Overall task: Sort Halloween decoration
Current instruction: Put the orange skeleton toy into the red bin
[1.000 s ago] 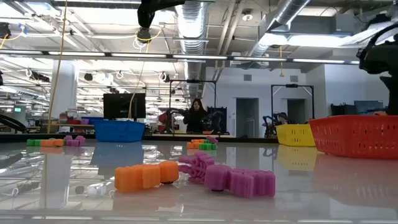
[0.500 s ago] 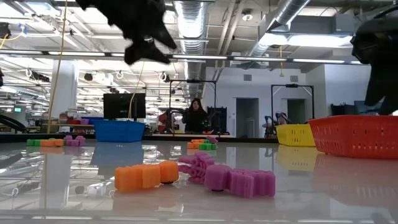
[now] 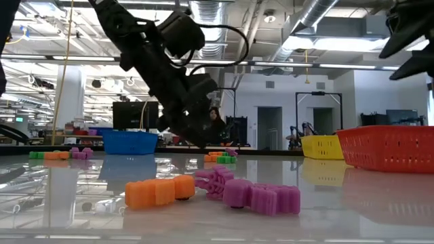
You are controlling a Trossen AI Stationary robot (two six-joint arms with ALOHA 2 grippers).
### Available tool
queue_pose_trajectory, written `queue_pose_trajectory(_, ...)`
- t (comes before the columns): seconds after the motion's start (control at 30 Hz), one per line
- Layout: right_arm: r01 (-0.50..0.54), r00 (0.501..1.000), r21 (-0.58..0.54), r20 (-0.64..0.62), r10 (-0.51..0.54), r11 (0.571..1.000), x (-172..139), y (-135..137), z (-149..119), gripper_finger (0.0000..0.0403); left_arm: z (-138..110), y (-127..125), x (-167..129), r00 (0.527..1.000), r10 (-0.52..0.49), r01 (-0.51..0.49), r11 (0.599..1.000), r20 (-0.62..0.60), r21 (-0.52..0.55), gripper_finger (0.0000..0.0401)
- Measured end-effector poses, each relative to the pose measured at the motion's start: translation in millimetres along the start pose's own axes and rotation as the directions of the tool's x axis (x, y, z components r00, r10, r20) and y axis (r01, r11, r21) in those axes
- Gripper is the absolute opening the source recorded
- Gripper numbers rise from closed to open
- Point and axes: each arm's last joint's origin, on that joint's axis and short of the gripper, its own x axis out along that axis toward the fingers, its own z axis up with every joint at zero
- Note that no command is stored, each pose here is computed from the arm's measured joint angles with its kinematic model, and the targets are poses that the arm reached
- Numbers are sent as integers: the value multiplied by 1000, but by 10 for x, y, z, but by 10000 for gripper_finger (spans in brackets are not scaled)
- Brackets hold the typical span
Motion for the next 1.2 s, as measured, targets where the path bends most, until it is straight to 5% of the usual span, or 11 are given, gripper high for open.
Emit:
queue_pose_trajectory(0.23,-88,996,11,19,88,996,-136,-26,115,221,-209,-97,178,998,56,-56,998,-23,31,206)
queue_pose_trajectory(0.47,-193,979,7,74,192,981,-237,2,217,221,-408,-36,422,989,128,-132,989,-70,-64,201)
queue_pose_trajectory(0.57,-242,966,-3,97,241,970,-278,32,254,221,-431,-23,456,990,112,-119,989,-88,-87,159)
queue_pose_trajectory(0.67,-269,954,-26,130,270,963,-314,40,293,221,-438,-18,459,990,91,-102,989,-107,-106,64)
queue_pose_trajectory(0.73,-276,948,-40,154,279,960,-330,39,316,221,-430,-21,452,991,59,-73,990,-120,-118,20)
queue_pose_trajectory(1.0,-254,941,-100,203,270,962,-332,35,336,221,-262,-50,296,993,-75,60,986,-90,-156,2)
queue_pose_trajectory(1.1,-246,941,-116,210,265,962,-326,38,332,221,-12,-136,101,975,-218,221,965,43,-139,1)
queue_pose_trajectory(1.2,-241,941,-128,210,264,962,-325,38,331,221,320,-225,-132,904,-352,386,916,244,-109,0)
